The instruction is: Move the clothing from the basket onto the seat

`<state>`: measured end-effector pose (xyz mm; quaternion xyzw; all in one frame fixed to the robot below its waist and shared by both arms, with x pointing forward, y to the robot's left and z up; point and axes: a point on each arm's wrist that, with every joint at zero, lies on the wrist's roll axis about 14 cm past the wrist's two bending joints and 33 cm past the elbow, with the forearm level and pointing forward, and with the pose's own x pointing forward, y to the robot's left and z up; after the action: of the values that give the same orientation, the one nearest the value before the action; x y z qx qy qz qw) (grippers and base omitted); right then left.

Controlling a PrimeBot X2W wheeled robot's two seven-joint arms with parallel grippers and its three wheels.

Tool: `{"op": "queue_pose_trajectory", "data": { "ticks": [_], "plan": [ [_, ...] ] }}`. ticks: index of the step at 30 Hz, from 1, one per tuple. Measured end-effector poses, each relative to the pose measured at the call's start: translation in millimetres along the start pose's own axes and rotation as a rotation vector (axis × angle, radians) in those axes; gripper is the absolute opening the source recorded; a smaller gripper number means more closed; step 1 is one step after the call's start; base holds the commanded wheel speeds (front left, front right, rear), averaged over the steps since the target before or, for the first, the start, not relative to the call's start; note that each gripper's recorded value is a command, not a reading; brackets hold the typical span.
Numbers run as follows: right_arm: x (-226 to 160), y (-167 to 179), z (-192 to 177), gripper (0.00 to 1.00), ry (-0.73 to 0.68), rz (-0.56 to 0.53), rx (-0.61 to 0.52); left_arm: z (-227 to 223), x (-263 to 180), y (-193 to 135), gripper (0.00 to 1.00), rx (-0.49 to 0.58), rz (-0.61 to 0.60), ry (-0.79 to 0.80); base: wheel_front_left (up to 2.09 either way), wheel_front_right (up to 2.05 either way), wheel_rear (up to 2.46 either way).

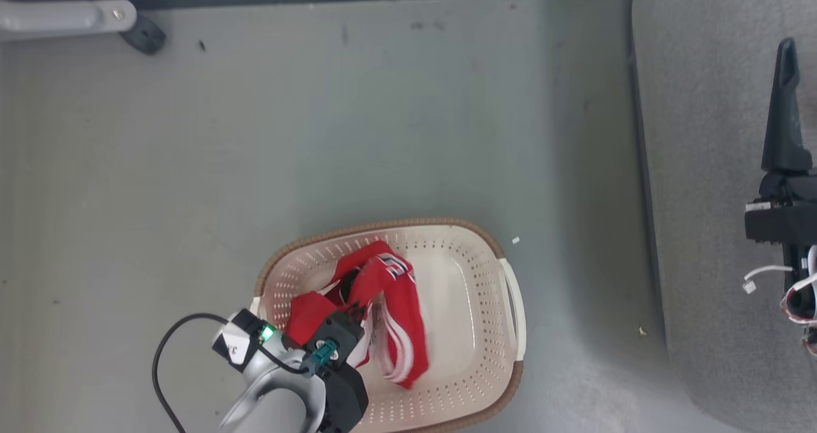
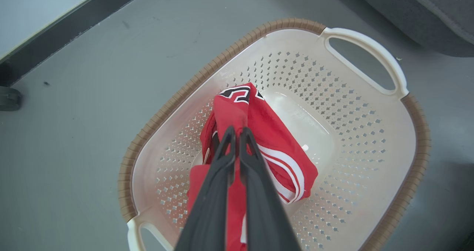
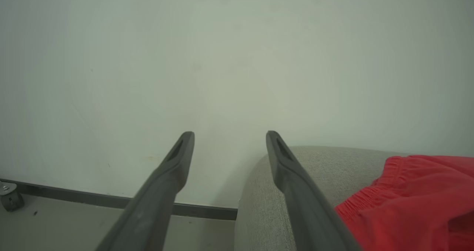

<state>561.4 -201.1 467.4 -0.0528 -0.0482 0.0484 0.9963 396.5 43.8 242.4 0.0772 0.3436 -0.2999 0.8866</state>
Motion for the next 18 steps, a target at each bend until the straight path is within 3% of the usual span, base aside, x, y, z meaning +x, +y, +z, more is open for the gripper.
{"op": "queue_pose_trajectory", "data": {
  "ticks": [18],
  "plan": [
    [-44, -5, 49, 1.00, -0.036, -0.041, 0.026, 74, -53, -16, 0.00, -0.036, 0.047, -0.266, 0.00, 0.00, 0.00]
  ]
}}
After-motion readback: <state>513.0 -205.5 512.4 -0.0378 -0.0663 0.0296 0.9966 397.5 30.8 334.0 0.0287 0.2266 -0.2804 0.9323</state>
